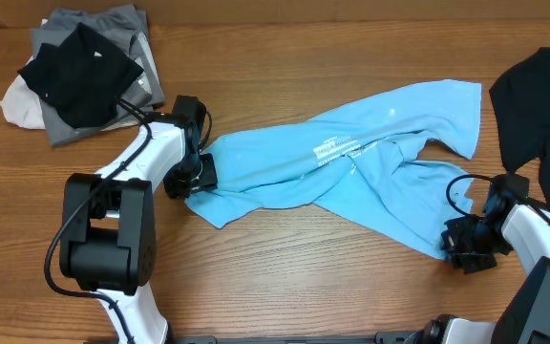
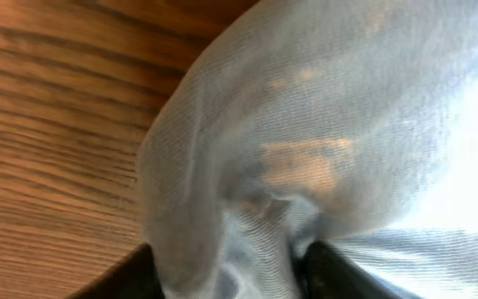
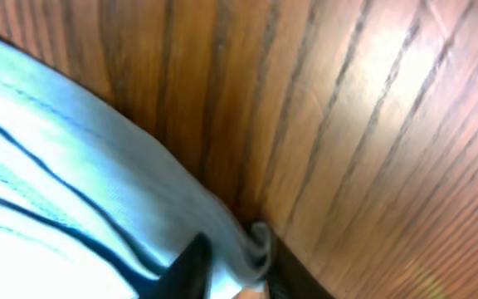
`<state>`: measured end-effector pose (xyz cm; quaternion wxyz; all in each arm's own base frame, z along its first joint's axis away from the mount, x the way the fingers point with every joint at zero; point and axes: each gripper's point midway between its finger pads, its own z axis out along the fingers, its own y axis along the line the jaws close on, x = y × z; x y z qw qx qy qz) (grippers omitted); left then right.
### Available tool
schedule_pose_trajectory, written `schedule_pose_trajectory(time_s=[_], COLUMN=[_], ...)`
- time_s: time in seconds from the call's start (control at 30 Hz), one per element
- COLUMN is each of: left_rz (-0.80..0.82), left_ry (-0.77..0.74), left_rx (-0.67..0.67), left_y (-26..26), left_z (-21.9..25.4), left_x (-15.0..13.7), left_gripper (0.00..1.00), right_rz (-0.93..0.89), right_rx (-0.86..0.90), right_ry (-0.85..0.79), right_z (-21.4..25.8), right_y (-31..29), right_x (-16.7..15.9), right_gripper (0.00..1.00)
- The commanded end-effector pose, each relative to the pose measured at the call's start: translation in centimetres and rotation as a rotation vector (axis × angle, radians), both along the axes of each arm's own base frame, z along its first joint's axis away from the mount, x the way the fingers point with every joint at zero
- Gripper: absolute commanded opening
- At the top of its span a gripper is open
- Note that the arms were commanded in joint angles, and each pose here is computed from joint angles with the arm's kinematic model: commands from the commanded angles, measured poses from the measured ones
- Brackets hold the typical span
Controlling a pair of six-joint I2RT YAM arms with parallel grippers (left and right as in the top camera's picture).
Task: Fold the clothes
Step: 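Grasp the right end of the T-shirt with the right gripper, then lift the T-shirt with both grippers and lay it flat forward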
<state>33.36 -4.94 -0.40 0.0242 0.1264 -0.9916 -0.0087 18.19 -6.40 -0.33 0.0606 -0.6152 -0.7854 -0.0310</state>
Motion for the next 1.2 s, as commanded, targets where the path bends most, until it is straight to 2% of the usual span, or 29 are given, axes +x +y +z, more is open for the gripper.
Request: schedule_pose_trajectory(time_s=[0.0,0.03,0.07,0.33,0.5,0.67,0.8,0.97,1.17], left_rz=[-0.003,-0.011,-0.015,-0.011,-0.010,-0.016,-0.021,-0.030,-0.020], left_ry=[0.081,0.082,0.085,0.120,0.047,-0.130,-0.302,-0.531,-0.839], left_rx=[0.015,0.014,0.013,-0.004,-0.047,-0.072,-0.101,-0.167,-0.243], left_y=[0.3,0.3,0.3,0.0,-0.7,-0.8,-0.8,-1.1,-0.8], left_z=[-3.1,-3.1,-3.1,-2.2,1.0,7.4,13.5,21.0,31.5], left_x=[-1.5,-1.5,-1.6,-2.5,-1.9,-1.1,-1.6,-3.5,-7.5], left_gripper=[0.22,0.12,0.05,0.04,0.04,0.04,0.04,0.04,0.04], right_rz=[-0.025,-0.040,-0.053,-0.053,-0.053,-0.032,-0.004,0.046,0.152], right_rx=[-0.016,-0.015,-0.014,-0.023,-0.053,-0.101,-0.152,-0.236,-0.289], right_ry=[0.094,0.102,0.110,0.087,0.015,-0.108,-0.232,-0.428,-0.685], right_z=[-1.0,-0.9,-0.8,1.7,5.5,11.3,16.7,24.1,33.3], right_y=[-0.1,0.0,0.0,-0.5,-1.1,-1.4,-1.4,-1.0,0.8], right_x=[-2.0,-2.2,-2.3,-1.0,0.3,1.0,1.1,0.8,0.3], right_gripper=[0.14,0.08,0.06,0.04,0.04,0.04,0.04,0.04,0.04])
